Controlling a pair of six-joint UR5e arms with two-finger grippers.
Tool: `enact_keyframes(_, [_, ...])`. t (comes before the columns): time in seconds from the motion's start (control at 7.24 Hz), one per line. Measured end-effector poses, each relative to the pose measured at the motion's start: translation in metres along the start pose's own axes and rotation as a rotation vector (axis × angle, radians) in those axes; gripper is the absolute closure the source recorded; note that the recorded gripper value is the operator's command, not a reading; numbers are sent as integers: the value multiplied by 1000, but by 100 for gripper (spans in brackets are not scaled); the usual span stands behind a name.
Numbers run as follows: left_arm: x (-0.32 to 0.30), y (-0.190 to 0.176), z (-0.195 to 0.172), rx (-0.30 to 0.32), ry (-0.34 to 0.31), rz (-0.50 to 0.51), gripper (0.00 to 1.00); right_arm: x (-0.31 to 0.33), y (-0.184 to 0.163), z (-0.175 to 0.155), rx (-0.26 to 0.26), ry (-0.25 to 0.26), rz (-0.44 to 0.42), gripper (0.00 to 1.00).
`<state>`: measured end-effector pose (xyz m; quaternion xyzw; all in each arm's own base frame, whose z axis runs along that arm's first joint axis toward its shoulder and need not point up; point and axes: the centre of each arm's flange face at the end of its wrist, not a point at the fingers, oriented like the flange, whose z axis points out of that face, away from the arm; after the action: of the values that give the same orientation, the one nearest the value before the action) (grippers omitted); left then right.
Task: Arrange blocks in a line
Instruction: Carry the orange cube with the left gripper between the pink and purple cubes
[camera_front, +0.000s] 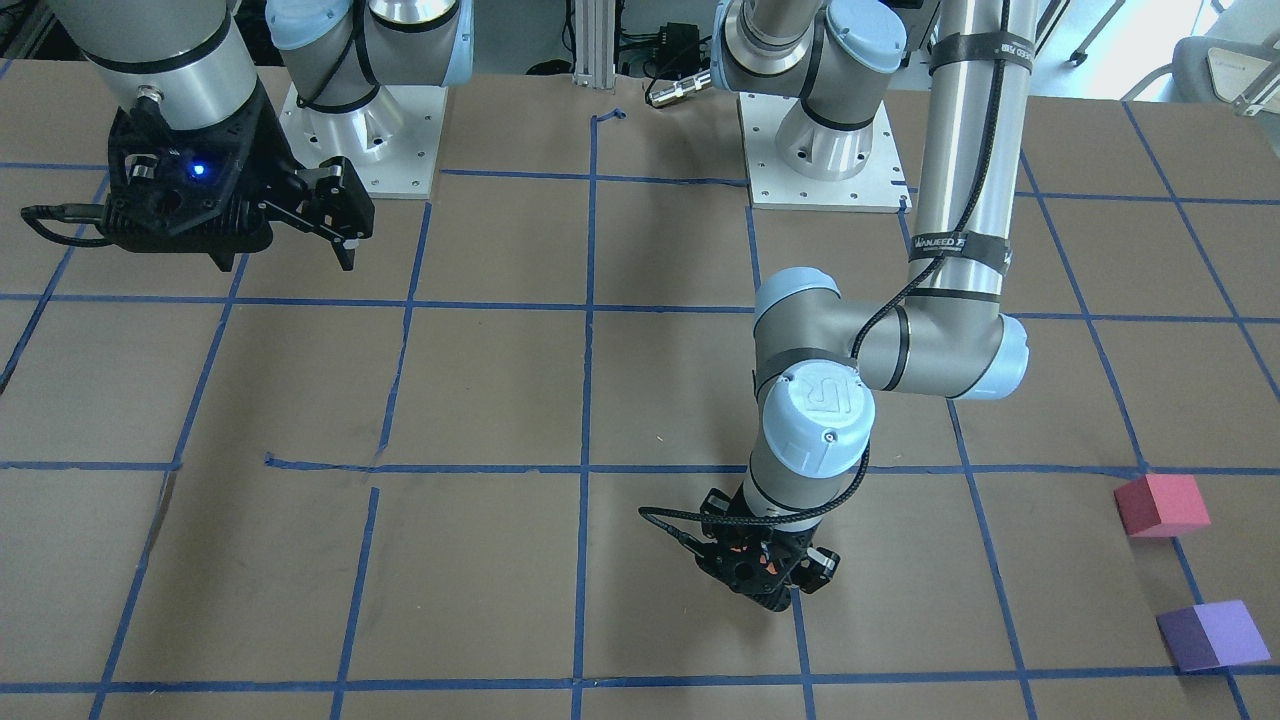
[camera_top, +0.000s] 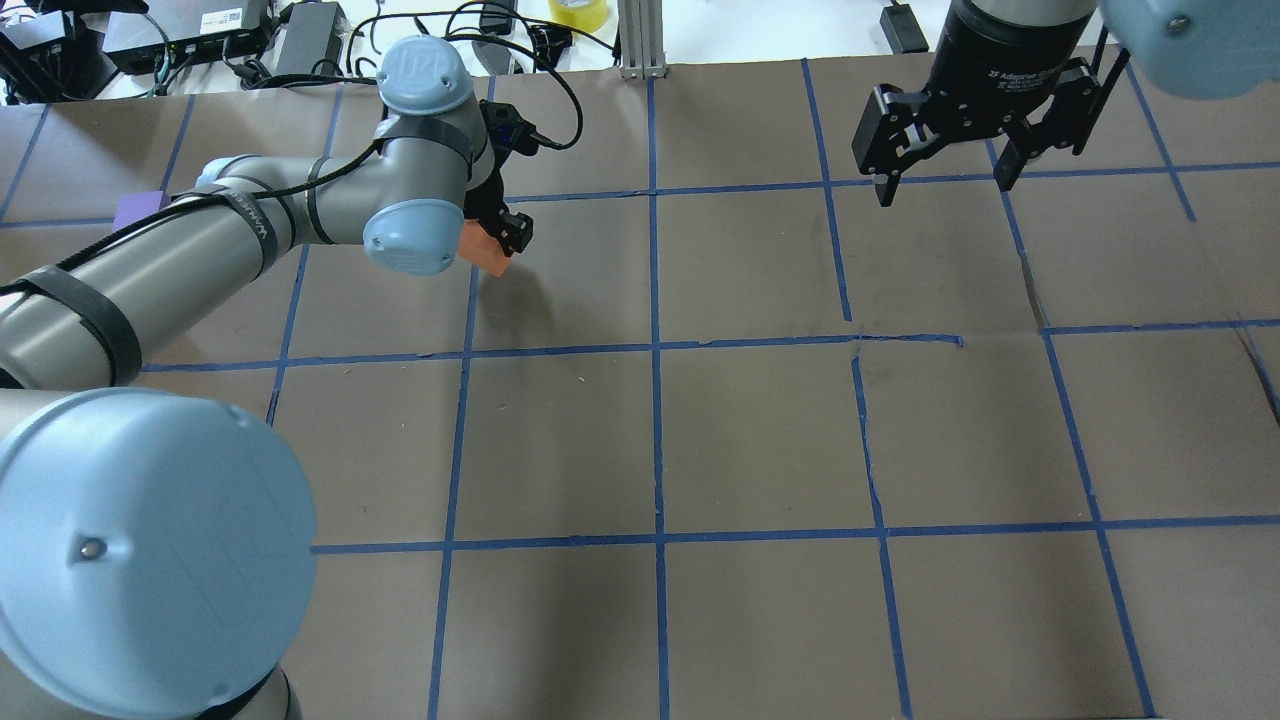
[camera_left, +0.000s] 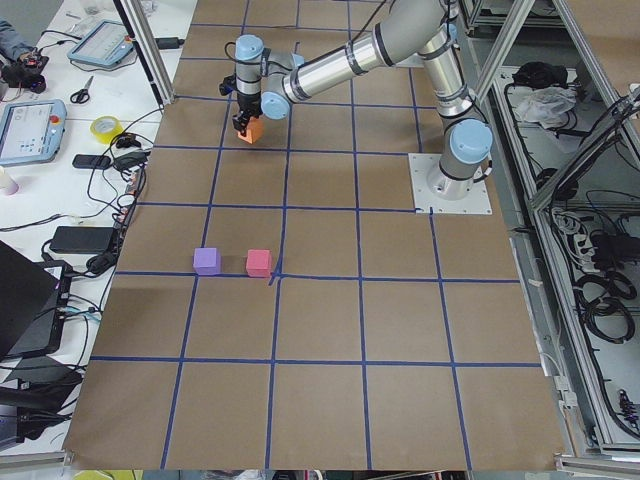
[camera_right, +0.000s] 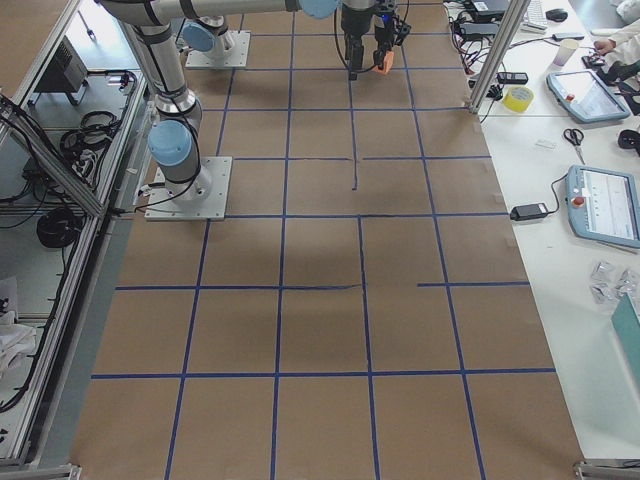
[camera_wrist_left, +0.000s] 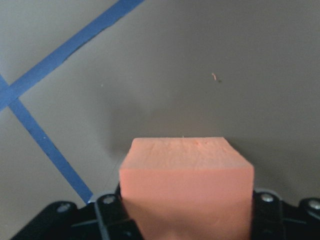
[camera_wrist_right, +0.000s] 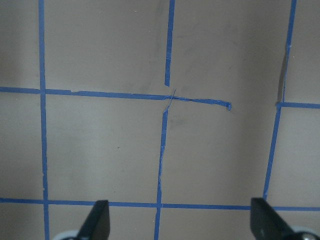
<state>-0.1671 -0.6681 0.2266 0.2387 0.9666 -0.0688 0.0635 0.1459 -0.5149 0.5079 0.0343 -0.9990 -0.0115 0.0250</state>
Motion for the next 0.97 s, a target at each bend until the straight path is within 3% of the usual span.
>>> enact_keyframes(0.55, [-157,61,-56,3,-105,-249,92,-1,5,-8,15,-4,2,0])
enact_keyframes(0.83, [-257,122,-68,-27,-140,-282,93,-2,10,-15,31,-14,10,0])
enact_keyframes(0.97, [-300,153,-62,-26,-125,-277,93,-2,11,-17,34,-17,11,0])
